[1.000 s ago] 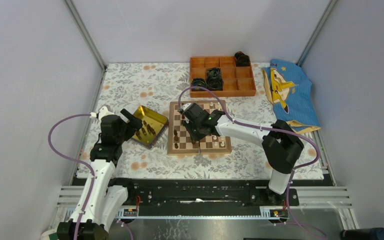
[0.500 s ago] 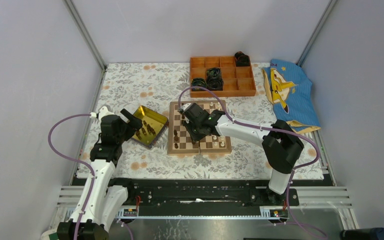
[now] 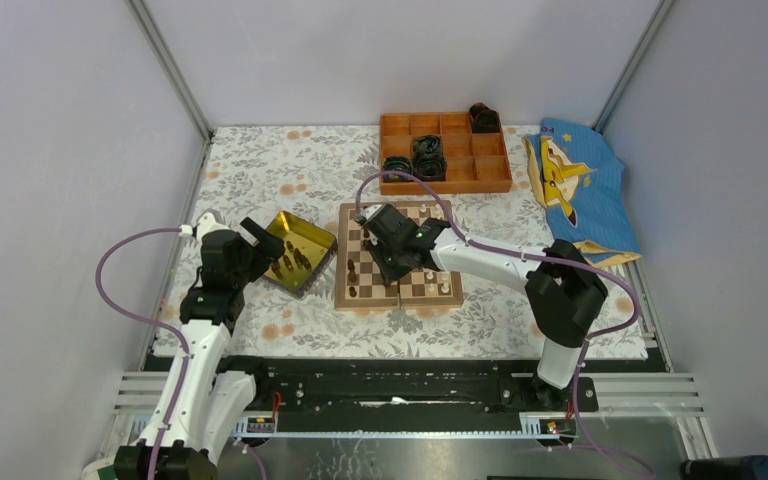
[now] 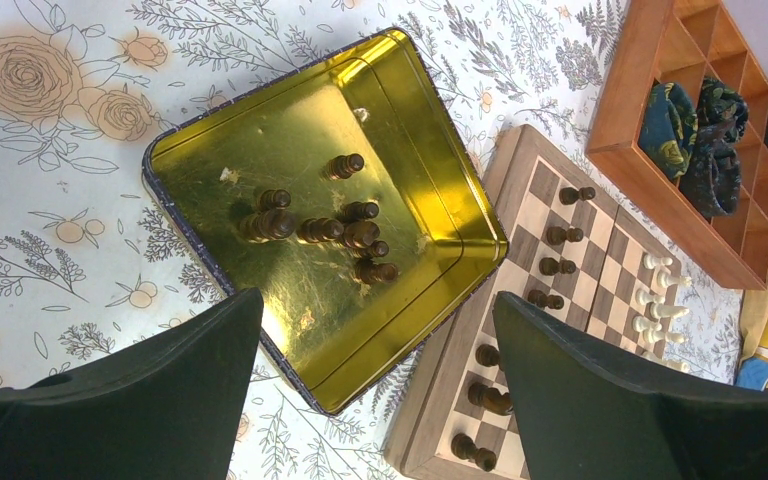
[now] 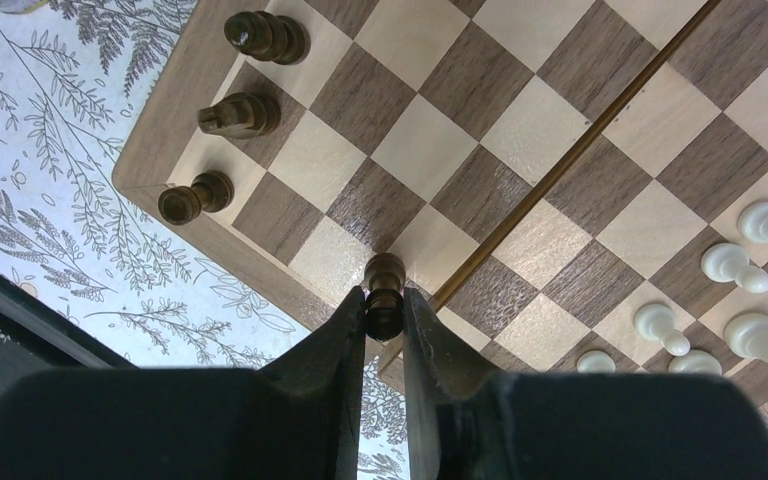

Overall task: Set up the chess pieces on the board
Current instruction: Pick up the chess piece from the chessboard.

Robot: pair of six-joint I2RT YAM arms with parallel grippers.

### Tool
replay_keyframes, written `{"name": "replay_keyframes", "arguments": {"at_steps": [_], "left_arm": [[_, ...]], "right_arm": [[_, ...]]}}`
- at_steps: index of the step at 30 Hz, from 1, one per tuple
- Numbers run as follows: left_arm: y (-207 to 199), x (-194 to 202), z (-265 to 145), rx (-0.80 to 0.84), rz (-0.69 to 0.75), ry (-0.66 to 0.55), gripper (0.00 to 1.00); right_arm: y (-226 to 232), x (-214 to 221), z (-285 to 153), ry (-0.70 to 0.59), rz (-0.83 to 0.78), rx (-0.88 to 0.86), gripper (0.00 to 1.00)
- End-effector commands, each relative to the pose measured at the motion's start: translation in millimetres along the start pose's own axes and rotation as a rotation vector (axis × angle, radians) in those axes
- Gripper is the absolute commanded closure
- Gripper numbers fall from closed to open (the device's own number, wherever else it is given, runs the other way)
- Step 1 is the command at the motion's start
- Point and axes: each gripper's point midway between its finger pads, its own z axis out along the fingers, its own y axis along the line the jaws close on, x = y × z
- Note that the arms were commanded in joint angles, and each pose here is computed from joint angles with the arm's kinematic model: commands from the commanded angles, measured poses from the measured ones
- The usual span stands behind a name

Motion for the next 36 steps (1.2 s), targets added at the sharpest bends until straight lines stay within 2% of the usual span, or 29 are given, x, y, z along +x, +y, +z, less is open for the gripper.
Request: {"name": "replay_keyframes", "arguments": {"at_steps": [1,9,19,36], "left_arm": [[-8.6,-7.9,-1.0,0.04,0.005,-0.037,0.07],[-9.3,-8.5,-1.7,0.044,0.005,-0.039,0.06],[-10.3,-9.0,-2.4,0.048,0.006,-0.041,0.06],[-11.4,-8.1,-1.3,0.054,0.005,-0.035,0.07]], "right_arm": [[2.0,-23.2,-18.8,-0.059,-0.007,-0.014,1.0],[1.0,-30.4,-23.8,-0.075,-0.009,-0.004,1.0],[1.2,-59.4,-30.4,-0.116,-0.026,0.017,1.0],[2.9,-112.1,-3.7,-0.134,-0.072,0.035,1.0]]}}
